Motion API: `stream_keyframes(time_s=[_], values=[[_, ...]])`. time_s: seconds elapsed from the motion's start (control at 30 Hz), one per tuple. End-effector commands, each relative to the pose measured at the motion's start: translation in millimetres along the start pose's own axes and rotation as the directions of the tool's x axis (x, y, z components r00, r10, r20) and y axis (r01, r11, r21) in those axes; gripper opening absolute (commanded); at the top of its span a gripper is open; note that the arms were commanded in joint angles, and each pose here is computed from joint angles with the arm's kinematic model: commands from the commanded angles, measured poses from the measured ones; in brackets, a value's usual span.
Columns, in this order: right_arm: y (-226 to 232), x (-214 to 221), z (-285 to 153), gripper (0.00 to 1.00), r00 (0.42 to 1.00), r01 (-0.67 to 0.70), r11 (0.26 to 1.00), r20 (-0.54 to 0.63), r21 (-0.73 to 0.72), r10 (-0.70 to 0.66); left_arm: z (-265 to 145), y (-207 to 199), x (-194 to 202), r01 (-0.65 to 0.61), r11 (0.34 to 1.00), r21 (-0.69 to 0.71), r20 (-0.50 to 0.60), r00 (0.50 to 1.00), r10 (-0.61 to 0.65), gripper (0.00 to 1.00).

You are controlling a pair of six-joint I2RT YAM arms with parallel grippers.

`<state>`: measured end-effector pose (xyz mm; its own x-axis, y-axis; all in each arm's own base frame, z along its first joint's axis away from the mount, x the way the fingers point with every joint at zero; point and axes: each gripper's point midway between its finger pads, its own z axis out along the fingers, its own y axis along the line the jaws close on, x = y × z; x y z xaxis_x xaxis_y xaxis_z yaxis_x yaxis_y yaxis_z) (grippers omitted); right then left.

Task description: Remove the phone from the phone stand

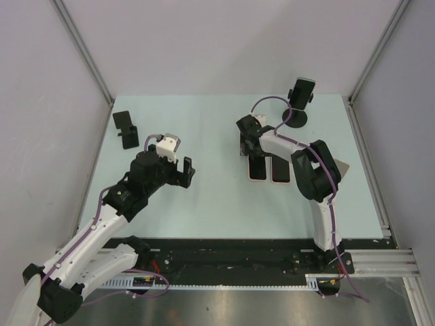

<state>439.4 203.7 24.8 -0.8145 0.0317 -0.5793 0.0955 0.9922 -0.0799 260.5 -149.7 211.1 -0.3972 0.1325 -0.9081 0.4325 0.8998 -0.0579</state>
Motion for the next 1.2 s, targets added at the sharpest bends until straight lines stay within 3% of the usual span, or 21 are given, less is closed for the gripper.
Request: stream_keyframes(time_s=[0.0, 0.57, 0.83, 0.97, 1.17], values=[[-5, 50, 7, 0.69, 0.987, 0.037, 0.999, -0.154, -0.005, -0.037, -1, -3, -5, -0.032, 0.999, 0.023, 0.019, 0.999, 0.032, 1.0], [0, 55, -7, 0.97, 0.983, 0.02, 0.997, -0.181, -0.08, -0.034, -2, -4, -5, -0.034, 0.999, 0.028, 0.022, 0.999, 0.033, 1.0], [-4, 63, -13, 0.91, 0.977, 0.044, 0.995, -0.204, -0.091, -0.062, -2, -4, -4, -0.032, 0.999, 0.029, 0.02, 0.999, 0.032, 1.0], [-10, 69, -13, 0.77, 0.975, 0.054, 0.995, -0.213, -0.082, -0.071, -1, -5, -4, -0.033, 0.999, 0.032, 0.017, 0.999, 0.032, 1.0], [-21, 68, -13, 0.69, 0.976, 0.044, 0.997, -0.209, -0.062, -0.056, 0, -5, -3, -0.031, 0.999, 0.035, 0.014, 0.999, 0.031, 1.0]])
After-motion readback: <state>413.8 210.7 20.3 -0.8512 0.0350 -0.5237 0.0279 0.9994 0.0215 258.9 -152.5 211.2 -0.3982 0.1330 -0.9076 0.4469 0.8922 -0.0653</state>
